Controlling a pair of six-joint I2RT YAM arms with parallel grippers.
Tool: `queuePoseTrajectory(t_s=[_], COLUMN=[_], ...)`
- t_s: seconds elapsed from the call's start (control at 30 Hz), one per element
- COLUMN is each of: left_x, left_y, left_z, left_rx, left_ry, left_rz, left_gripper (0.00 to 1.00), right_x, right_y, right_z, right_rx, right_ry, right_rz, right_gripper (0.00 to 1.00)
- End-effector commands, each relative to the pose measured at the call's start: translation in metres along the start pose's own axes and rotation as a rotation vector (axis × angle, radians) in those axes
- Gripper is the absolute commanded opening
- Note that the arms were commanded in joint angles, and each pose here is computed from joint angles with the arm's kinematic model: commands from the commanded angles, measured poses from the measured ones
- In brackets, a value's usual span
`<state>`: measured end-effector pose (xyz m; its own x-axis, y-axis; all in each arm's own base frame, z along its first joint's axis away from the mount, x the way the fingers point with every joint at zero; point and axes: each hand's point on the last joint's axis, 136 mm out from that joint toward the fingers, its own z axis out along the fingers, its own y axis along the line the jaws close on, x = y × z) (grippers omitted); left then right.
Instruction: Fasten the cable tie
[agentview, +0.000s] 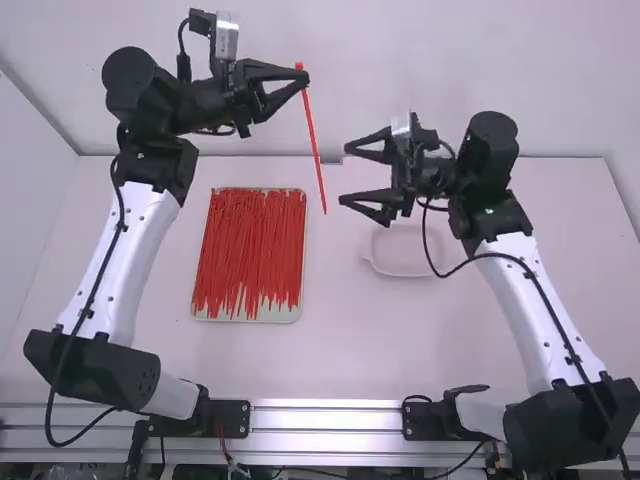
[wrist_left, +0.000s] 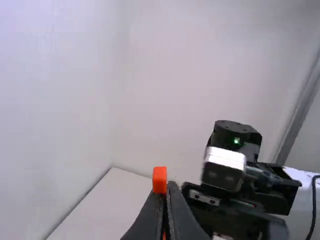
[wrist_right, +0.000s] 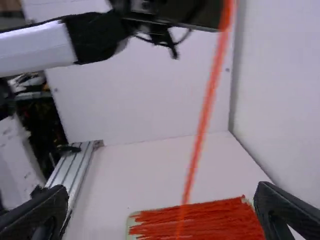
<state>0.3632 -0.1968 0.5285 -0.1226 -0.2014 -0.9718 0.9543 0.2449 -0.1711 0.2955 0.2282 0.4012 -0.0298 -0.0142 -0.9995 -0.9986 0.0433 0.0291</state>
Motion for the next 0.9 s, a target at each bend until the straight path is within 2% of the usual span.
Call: queuePoseTrajectory(t_s=[0.0,0.2,0.37,0.53,0.6,0.87], left_x=[-0.012,-0.002,0.002,0.004,0.008,0.033], left_y=[0.016,0.064,0.079,0.092,0.102,0.136], left_z=[-0.008,-0.022,-0.027,-0.031,-0.031,-0.034], left_rx=[-0.097,-0.339,-0.423,-0.473,-0.499,-0.544], left_ry=[-0.042,-0.056,-0.059,-0.071,-0.078,-0.054], left_rz=[0.007,-0.045,-0.058,-0.071,-0.102,-0.227], left_gripper=[0.02,0.02,0.02,0.02,0.02,0.02], right_x=[-0.013,-0.006,0.005,0.008,0.008,0.008], right_y=[0.024,0.022,0.021,0.023,0.023,0.022], right_z=[-0.001,-0.001,-0.002,-0.003,-0.002,-0.003], right_rx=[-0.127,-0.12,-0.114,-0.125,-0.125,-0.121], right_ry=[-0.016,-0.005,0.007,-0.003,-0.011,-0.026], right_rz=[-0.114,-0.057,-0.054,-0.246,-0.379,-0.629], right_gripper=[0.99,0.99,0.99,0.99,0.99,0.99])
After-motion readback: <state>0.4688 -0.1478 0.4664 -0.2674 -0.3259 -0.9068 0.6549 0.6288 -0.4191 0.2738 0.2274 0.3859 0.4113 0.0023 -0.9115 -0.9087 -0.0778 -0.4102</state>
